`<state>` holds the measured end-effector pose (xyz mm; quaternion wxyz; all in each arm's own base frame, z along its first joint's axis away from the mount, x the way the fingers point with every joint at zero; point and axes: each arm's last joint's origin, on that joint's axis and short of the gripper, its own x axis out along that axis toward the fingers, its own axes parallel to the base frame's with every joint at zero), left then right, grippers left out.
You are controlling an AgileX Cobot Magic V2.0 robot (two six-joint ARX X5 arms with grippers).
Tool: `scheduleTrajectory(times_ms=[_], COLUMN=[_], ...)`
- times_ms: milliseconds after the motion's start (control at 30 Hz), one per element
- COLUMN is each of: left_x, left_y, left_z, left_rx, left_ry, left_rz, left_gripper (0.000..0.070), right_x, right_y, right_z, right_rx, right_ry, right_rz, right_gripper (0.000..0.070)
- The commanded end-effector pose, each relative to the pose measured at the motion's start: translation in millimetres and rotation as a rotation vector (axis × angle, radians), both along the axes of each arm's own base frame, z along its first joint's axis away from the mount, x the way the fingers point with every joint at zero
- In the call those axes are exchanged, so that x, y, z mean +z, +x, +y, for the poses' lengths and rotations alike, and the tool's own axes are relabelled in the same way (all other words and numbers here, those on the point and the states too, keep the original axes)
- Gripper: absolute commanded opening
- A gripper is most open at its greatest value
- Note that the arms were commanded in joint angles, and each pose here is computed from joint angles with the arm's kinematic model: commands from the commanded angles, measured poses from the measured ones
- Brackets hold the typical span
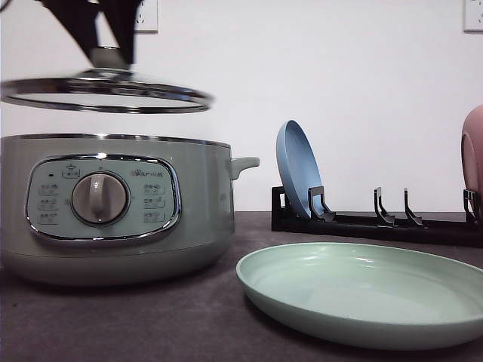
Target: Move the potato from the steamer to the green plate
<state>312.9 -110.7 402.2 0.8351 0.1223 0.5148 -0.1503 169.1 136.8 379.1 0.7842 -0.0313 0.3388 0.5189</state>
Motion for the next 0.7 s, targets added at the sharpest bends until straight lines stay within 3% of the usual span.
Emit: scheduleTrajectory(times_ms=[0, 367, 667], left_x=[23.7, 47.6, 54.0], left_y=[-9.3, -28.7, -35.7], left_z=[12.0, 83.7, 116.0], left_rx=[0.031, 0.244, 0.357], left_ry=[-0.025, -0.022, -0.019], left_rz=[-0.096, -0.152, -0.179], left_gripper=[0.0000, 0.0000, 0.0000], right_x=[4.3, 7.9, 3.3], right_y=[1.9, 4.5, 12.1], right_z=[2.7, 4.4, 7.8], right_rx=[0.010, -0.023, -0.119], right_ry=[0.006, 0.050, 0.029], right_rz=[-0.022, -0.016, 0.026], right_gripper=[0.0402, 0.0402, 0.0402])
